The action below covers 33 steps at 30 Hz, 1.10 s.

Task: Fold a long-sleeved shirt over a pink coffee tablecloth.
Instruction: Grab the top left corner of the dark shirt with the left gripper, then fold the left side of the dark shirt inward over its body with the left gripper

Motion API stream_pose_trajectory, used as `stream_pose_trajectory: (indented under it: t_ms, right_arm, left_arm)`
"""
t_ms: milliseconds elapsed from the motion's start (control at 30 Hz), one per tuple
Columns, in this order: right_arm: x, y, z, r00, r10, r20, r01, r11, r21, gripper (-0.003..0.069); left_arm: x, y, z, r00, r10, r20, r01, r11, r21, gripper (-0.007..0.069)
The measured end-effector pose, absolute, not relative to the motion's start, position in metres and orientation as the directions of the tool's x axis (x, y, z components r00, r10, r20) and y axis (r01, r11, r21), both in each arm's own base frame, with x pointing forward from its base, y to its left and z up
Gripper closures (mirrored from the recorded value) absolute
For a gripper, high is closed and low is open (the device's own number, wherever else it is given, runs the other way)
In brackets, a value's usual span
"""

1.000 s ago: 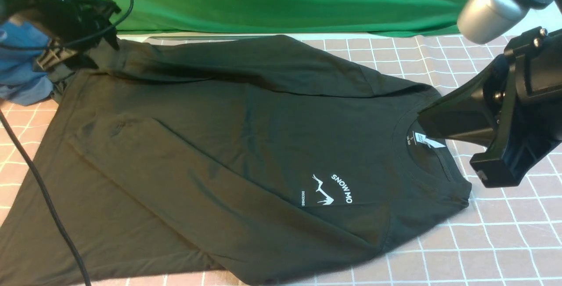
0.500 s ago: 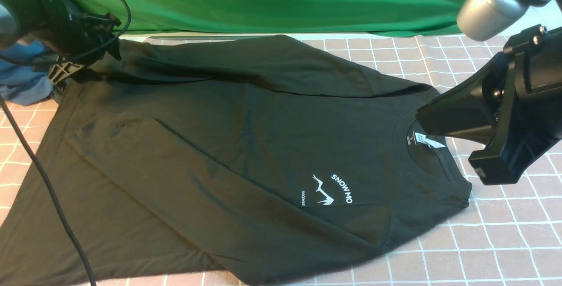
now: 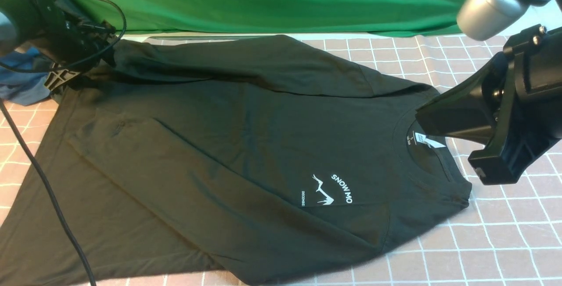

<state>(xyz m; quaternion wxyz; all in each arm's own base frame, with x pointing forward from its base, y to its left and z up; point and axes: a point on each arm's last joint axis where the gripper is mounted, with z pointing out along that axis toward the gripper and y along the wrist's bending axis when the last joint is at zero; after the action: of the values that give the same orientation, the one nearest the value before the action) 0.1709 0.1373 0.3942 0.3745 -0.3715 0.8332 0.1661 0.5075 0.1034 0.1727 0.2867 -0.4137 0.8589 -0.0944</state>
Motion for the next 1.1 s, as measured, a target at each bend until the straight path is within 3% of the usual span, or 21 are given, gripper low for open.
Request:
stream_pose_trajectory:
  t_ms: [167, 400, 433, 600, 800, 1100]
  right_arm:
    - [0.171, 0.138, 0.395, -0.445, -0.481, -0.756, -0.744, 0.668, 0.013, 0.0620]
    - [0.171, 0.139, 0.395, -0.446, -0.479, -0.756, -0.743, 0.669, 0.015, 0.0620]
    - [0.171, 0.139, 0.395, -0.450, -0.475, -0.757, -0.741, 0.671, 0.019, 0.0620]
    - [0.171, 0.139, 0.395, -0.458, -0.467, -0.756, -0.736, 0.677, 0.027, 0.0620]
    - [0.171, 0.139, 0.395, -0.462, -0.459, -0.759, -0.732, 0.681, 0.034, 0.0620]
    - [0.171, 0.139, 0.396, -0.442, -0.475, -0.761, -0.743, 0.669, 0.014, 0.0620]
  left_arm:
    - [0.512, 0.105, 0.172, -0.465, -0.764, -0.448, -0.638, 0.640, -0.428, 0.0221]
    - [0.513, 0.106, 0.163, -0.484, -0.751, -0.450, -0.633, 0.655, -0.412, 0.0488]
    - [0.513, 0.106, 0.164, -0.492, -0.742, -0.456, -0.627, 0.665, -0.406, 0.0554]
    - [0.510, 0.105, 0.183, -0.495, -0.724, -0.480, -0.605, 0.684, -0.407, 0.0578]
    - [0.490, 0.100, 0.246, -0.524, -0.681, -0.513, -0.560, 0.728, -0.395, 0.0578]
    - [0.460, 0.089, 0.281, -0.644, -0.639, -0.421, -0.552, 0.769, -0.321, 0.0578]
